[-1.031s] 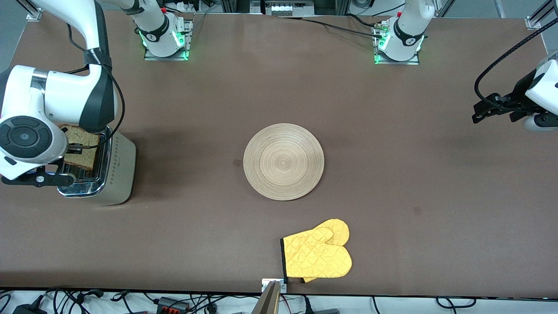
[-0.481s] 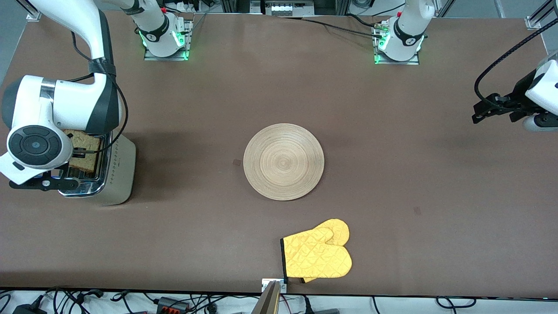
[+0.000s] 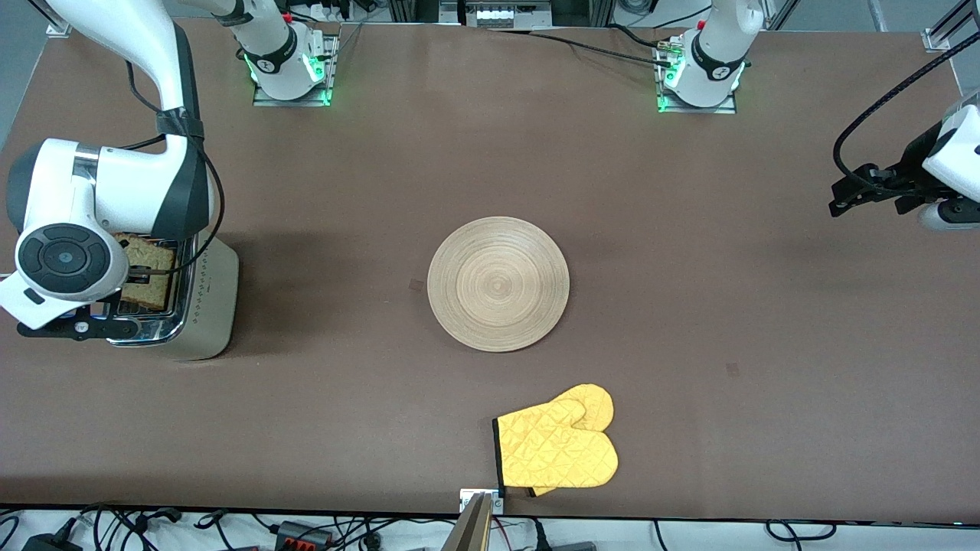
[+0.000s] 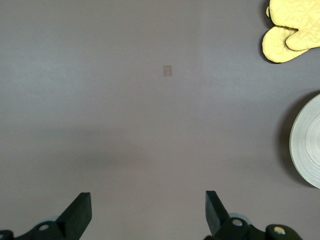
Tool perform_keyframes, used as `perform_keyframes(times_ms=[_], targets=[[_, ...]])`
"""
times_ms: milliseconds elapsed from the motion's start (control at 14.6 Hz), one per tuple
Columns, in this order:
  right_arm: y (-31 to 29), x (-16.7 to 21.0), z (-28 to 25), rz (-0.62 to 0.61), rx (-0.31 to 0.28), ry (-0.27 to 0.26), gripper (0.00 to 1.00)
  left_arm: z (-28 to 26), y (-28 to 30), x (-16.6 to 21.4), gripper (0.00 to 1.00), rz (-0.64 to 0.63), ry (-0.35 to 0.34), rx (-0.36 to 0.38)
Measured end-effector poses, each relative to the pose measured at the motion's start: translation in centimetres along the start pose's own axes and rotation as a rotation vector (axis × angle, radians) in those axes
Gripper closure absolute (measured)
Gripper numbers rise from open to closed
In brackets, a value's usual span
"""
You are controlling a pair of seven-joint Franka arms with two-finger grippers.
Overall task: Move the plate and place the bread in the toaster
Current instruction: 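Lower the bread into the toaster slot with the right gripper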
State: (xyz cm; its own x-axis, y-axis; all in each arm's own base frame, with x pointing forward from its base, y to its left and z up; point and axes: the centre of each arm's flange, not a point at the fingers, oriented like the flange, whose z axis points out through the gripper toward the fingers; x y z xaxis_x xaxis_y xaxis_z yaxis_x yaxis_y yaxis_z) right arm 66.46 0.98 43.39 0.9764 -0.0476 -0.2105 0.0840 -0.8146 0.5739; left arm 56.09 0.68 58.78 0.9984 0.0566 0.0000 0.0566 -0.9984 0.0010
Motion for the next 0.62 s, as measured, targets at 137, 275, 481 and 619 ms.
perform_keyframes(times_ms=[137, 275, 481, 619], targets=[[-0.1, 0.0, 0.3, -0.003, 0.0, -0.002, 0.92, 0.0, 0.0, 0.0, 0.0, 0.0, 0.0, 0.0], [-0.4, 0.1, 0.7, -0.007, 0.0, -0.007, 0.92, 0.0, 0.0, 0.0, 0.0, 0.0, 0.0, 0.0], [-1.2, 0.4, 1.6, -0.017, -0.004, -0.014, 0.88, 0.0, 0.0, 0.0, 0.0, 0.0, 0.0, 0.0], [-1.8, 0.5, 2.5, -0.019, 0.001, -0.02, 0.81, 0.0, 0.0, 0.0, 0.0, 0.0, 0.0, 0.0]])
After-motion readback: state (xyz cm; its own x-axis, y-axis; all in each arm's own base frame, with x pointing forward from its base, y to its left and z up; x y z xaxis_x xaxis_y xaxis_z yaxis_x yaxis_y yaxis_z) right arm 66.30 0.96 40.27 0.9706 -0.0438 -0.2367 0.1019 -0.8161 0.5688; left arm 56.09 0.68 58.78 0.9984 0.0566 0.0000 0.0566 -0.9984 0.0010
